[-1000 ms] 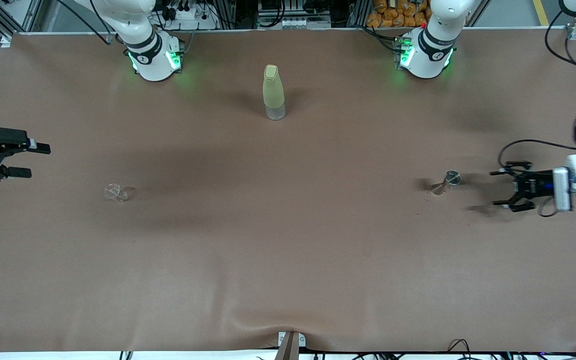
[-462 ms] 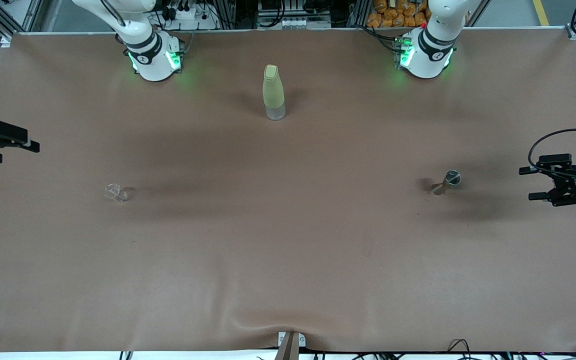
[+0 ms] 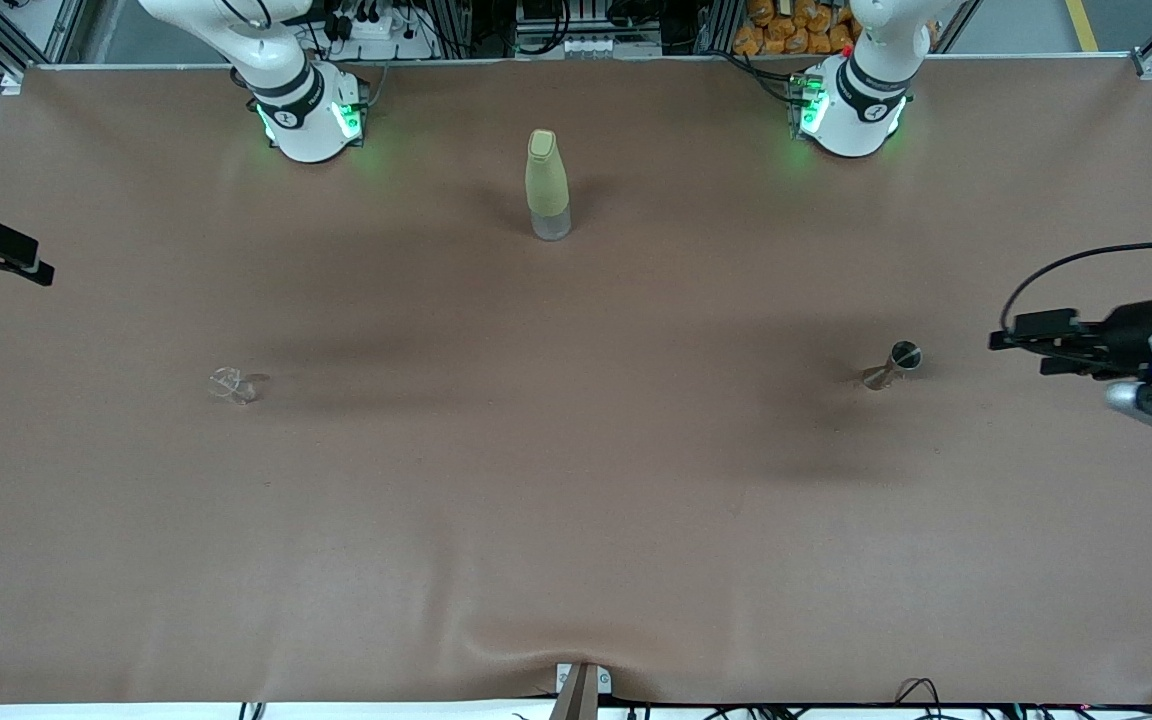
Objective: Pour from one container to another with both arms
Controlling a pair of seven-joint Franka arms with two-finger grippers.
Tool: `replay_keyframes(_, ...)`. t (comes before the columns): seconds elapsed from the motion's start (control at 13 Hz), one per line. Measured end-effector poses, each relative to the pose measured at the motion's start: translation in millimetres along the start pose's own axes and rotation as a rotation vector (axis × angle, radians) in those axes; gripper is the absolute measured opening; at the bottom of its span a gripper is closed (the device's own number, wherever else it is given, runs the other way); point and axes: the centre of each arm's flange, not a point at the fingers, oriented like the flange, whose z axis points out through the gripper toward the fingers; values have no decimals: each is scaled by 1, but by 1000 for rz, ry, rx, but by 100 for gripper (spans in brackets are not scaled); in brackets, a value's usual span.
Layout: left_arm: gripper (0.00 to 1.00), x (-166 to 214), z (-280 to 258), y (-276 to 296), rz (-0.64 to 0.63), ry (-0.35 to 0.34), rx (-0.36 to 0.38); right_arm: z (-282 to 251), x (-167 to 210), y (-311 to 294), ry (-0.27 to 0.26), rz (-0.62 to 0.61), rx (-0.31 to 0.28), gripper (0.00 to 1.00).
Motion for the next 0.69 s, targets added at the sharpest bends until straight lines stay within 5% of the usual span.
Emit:
replay_keyframes(0.31,100,5,-19,73,-114,52,101,10,1,14,7,28,-5,100)
replay_keyframes(0.69,100,-3,-36,83,-143,90,183,15,-2,20,19,36,-11,100)
